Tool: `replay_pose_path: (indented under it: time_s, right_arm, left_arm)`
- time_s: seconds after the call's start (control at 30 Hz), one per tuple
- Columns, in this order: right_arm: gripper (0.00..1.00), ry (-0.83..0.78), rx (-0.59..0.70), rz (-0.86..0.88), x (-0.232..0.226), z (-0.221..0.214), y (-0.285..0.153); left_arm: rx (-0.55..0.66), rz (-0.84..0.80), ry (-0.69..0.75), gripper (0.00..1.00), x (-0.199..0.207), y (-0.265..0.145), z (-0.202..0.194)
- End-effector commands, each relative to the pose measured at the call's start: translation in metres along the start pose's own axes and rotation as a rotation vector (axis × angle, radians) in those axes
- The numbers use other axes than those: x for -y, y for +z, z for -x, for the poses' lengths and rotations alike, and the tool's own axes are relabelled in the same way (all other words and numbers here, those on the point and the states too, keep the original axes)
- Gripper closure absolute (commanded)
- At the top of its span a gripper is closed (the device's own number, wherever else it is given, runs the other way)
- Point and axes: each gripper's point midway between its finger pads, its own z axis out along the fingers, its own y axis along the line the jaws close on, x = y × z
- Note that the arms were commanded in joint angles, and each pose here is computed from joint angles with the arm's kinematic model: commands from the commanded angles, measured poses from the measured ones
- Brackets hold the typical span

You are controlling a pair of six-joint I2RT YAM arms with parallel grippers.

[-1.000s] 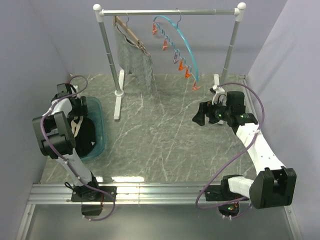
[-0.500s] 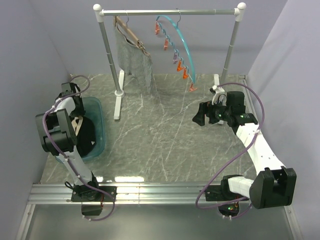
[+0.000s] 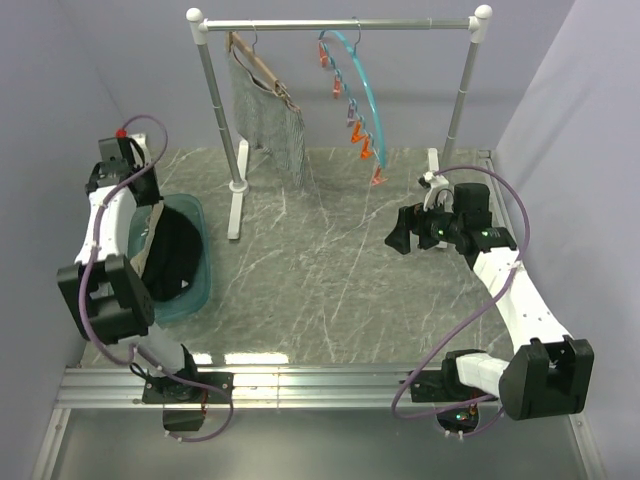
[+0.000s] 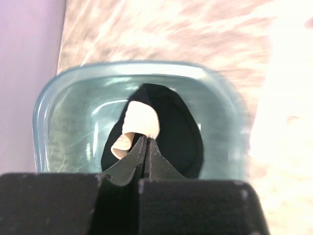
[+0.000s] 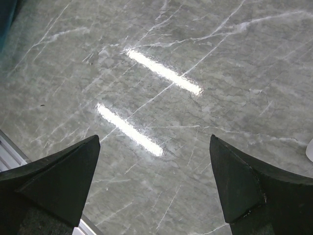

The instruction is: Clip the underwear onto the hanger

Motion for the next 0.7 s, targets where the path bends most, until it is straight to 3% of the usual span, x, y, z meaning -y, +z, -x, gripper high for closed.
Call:
replay_pose_path:
  time_s: [0.0,0.43,0.67]
  right_arm:
    - [0.0,-0.084,0.074,0.034,-0.015,0.027,-0.016]
    - [0.0,-0.234,0.16,0.129,-0.048,0.071,-0.047]
    - [0.0,-0.272,0.189,0.148,-0.062,0.088,-0.066]
  left_arm:
    - [0.154,-0.198,0.073,1.0,0.04,-0.071,0.044]
    - [0.466,-0.631,0.262,1.0,0.15,-0.242,0.096]
    - [0.523,-0.979,0.451,1.0,0.217,-0.322,0.064]
